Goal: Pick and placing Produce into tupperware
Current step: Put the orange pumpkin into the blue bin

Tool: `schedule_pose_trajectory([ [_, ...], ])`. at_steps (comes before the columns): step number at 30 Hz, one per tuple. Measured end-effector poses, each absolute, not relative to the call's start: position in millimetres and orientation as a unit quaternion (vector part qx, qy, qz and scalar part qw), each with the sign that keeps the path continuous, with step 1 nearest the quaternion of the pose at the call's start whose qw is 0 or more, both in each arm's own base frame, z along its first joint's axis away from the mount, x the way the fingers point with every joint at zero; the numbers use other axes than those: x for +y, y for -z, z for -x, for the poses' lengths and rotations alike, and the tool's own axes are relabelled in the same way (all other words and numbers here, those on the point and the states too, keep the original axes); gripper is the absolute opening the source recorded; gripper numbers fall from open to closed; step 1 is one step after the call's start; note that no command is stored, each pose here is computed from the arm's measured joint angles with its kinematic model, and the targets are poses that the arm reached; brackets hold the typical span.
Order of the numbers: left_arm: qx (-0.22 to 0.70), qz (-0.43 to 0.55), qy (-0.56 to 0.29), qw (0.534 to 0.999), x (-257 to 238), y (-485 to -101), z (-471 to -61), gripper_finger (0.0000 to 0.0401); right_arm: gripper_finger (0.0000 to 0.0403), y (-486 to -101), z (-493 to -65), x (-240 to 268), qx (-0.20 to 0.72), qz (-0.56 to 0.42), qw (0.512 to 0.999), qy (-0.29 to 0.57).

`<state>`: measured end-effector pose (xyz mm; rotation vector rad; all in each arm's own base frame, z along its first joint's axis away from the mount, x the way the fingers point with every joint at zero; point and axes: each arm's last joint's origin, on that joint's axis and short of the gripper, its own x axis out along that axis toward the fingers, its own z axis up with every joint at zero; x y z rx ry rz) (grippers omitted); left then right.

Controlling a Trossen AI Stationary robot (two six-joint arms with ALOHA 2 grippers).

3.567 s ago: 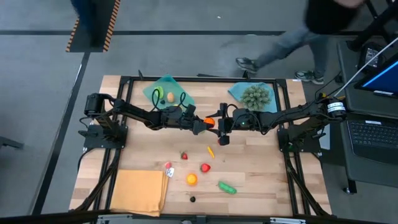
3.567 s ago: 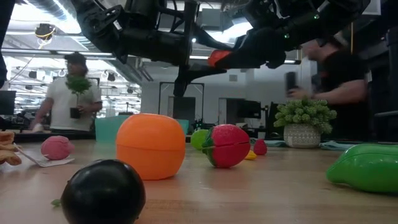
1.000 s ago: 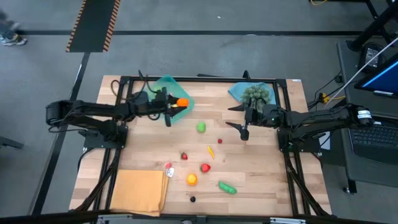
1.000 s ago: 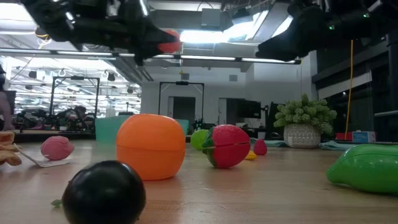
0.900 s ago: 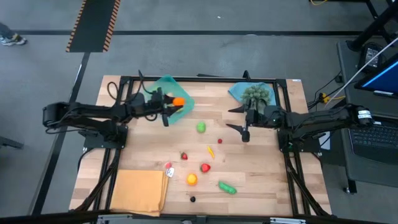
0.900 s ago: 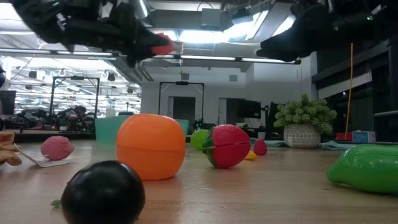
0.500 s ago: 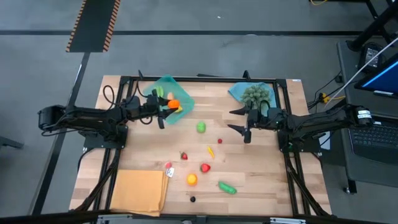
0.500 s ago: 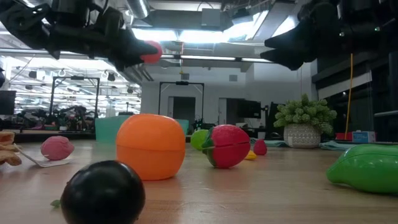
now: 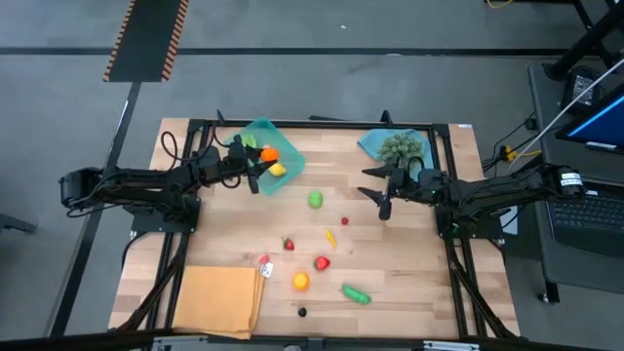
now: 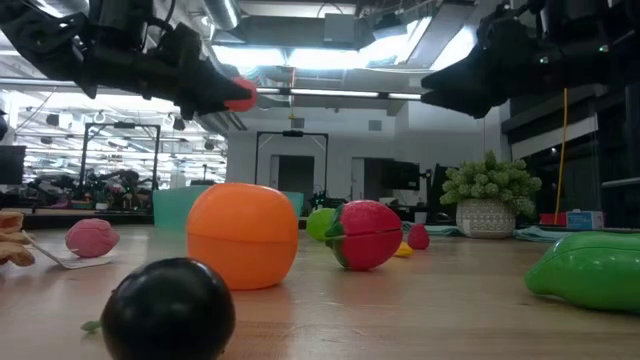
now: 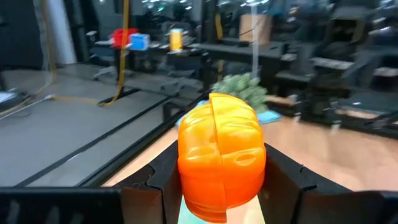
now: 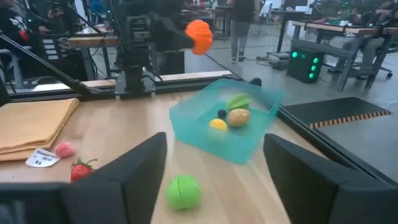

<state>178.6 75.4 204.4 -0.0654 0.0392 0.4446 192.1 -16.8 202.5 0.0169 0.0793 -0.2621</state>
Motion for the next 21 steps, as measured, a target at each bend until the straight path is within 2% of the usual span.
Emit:
schedule_pose_trajectory([
  [6,0.039,0.033,-0.262,0.964,78.0,-200.5,-177.1,0.0152,0.0174,-202.2,-192.1,-16.8,0.041,-0.004,0.991,0.13],
  [10,0.038,0.032,-0.286,0.957,79.3,-200.5,-176.3,0.0152,0.0131,-202.2,-192.1,-16.8,0.044,0.019,0.99,0.129],
  [15,0.055,0.026,-0.34,0.939,81.8,-197.4,-174.0,0.0152,0.0107,-202.2,-192.1,-16.8,0.045,0.02,0.99,0.129],
  [21,0.052,0.044,-0.404,0.912,84.5,-195.9,-171.1,0.0152,0.0109,-202.2,-192.1,-16.8,0.045,0.022,0.99,0.129],
])
